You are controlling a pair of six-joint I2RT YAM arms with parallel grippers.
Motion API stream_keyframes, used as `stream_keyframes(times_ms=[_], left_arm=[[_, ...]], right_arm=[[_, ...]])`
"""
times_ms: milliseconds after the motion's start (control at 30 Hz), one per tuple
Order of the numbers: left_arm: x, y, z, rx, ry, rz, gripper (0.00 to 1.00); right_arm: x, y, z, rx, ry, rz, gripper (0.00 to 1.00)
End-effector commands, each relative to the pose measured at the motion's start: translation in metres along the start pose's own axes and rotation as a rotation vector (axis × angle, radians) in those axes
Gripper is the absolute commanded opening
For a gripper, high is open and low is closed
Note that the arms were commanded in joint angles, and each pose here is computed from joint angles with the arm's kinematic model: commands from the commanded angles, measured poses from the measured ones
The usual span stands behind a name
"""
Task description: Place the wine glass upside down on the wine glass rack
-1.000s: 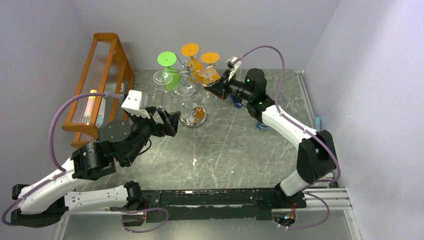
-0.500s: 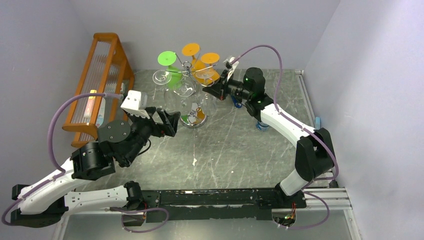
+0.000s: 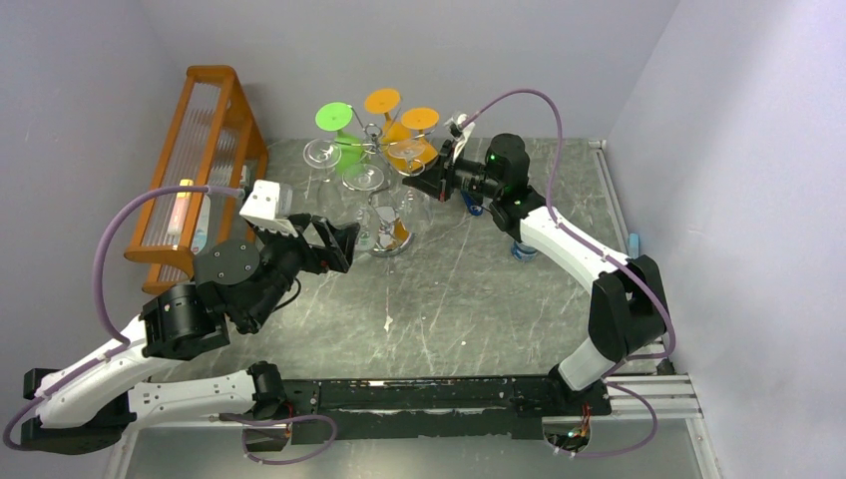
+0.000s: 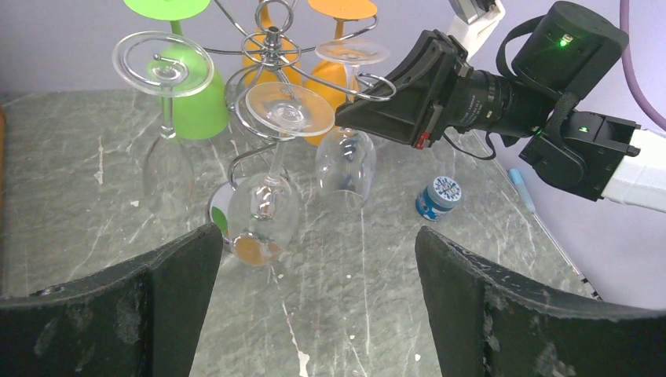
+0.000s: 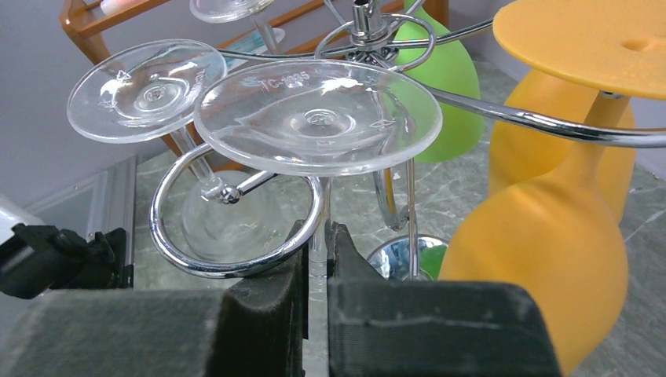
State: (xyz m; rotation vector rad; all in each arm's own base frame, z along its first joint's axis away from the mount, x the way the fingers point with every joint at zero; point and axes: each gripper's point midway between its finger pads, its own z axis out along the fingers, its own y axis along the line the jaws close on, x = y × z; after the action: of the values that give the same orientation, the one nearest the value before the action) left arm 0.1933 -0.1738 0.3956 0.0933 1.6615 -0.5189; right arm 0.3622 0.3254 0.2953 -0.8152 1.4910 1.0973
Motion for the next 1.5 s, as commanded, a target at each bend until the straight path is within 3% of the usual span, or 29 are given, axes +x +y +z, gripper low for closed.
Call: stream_keyframes(times_ms=[0, 767, 1467], left_arm=[[0.005, 0.003, -0.001, -0.008, 0.014, 0.011, 0.96], [0.008, 0.001, 0.002, -0.011, 0.021, 0.024, 0.96], [0.010, -0.003, 0.006, -0.011, 0.029, 0.043, 0.96]], right_arm=[[-0.038, 0.002, 0.003, 0.007, -0.105, -0.043, 0.00], [-0.015, -0.018, 0.001, 0.074, -0.120, -0.173, 0.00], [-0.017, 0.014, -0.002, -0.089, -0.144, -0.204, 0.00]])
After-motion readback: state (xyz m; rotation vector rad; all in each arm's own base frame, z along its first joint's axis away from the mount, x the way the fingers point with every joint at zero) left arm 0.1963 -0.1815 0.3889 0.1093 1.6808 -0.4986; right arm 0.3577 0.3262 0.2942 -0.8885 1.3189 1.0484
